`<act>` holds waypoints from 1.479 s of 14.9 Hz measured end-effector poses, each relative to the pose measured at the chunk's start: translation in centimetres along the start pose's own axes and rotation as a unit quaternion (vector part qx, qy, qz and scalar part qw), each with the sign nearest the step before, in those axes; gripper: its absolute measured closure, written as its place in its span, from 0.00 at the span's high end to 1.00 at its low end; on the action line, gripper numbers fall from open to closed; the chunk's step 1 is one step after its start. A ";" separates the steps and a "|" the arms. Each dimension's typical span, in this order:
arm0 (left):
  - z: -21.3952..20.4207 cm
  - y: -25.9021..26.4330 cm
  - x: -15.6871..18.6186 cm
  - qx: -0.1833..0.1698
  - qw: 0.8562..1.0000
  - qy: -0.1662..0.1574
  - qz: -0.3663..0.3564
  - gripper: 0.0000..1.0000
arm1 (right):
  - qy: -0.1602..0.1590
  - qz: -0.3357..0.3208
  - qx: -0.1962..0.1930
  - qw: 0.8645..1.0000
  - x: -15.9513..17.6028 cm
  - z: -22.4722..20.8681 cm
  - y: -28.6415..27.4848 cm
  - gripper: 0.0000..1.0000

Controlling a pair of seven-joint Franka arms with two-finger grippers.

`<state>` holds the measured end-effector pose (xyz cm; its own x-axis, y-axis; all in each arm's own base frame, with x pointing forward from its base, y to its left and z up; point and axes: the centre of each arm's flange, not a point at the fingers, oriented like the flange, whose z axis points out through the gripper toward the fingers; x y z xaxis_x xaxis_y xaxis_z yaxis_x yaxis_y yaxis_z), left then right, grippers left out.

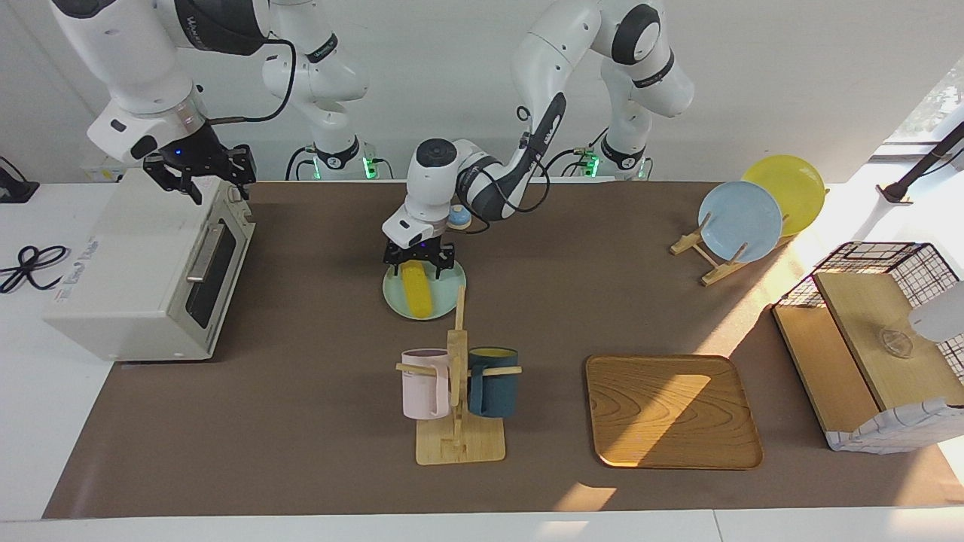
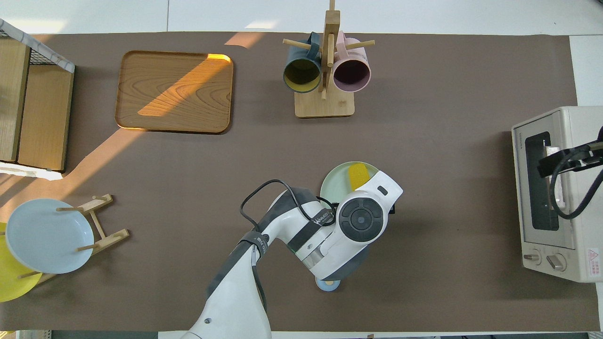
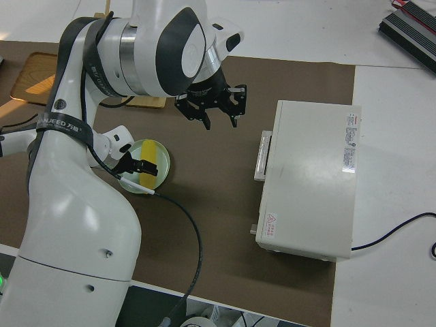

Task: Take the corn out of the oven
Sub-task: 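Lift the yellow corn off the plate with the left gripper, then carry the corn to the wooden tray and release it with the left gripper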

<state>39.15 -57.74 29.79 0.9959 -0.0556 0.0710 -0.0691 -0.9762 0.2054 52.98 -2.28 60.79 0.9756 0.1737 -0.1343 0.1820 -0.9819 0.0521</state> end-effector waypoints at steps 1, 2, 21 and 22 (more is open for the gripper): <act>0.1 0.0 0.0 0.001 1.000 0.000 0.000 1.00 | 0.003 -0.001 -0.001 1.000 0.2 0.0 -0.1 0.98; 0.1 0.0 0.0 0.001 1.000 0.000 0.000 1.00 | 0.006 -0.002 -0.001 1.000 0.4 0.1 -0.2 1.00; -15.5 -16.6 14.4 0.044 0.999 -0.013 -0.007 0.53 | -0.035 0.017 0.042 0.998 0.2 0.1 0.3 1.00; -15.8 -19.2 16.0 0.046 0.999 -0.011 -0.006 0.53 | -0.035 0.018 0.042 0.998 0.2 0.2 0.4 1.00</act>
<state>55.45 -36.61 42.42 0.9978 -0.0465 0.0470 -0.0516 -0.9919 0.1159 53.23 -2.70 60.62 0.9698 0.1350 -0.2031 0.1328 -0.9908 -0.0242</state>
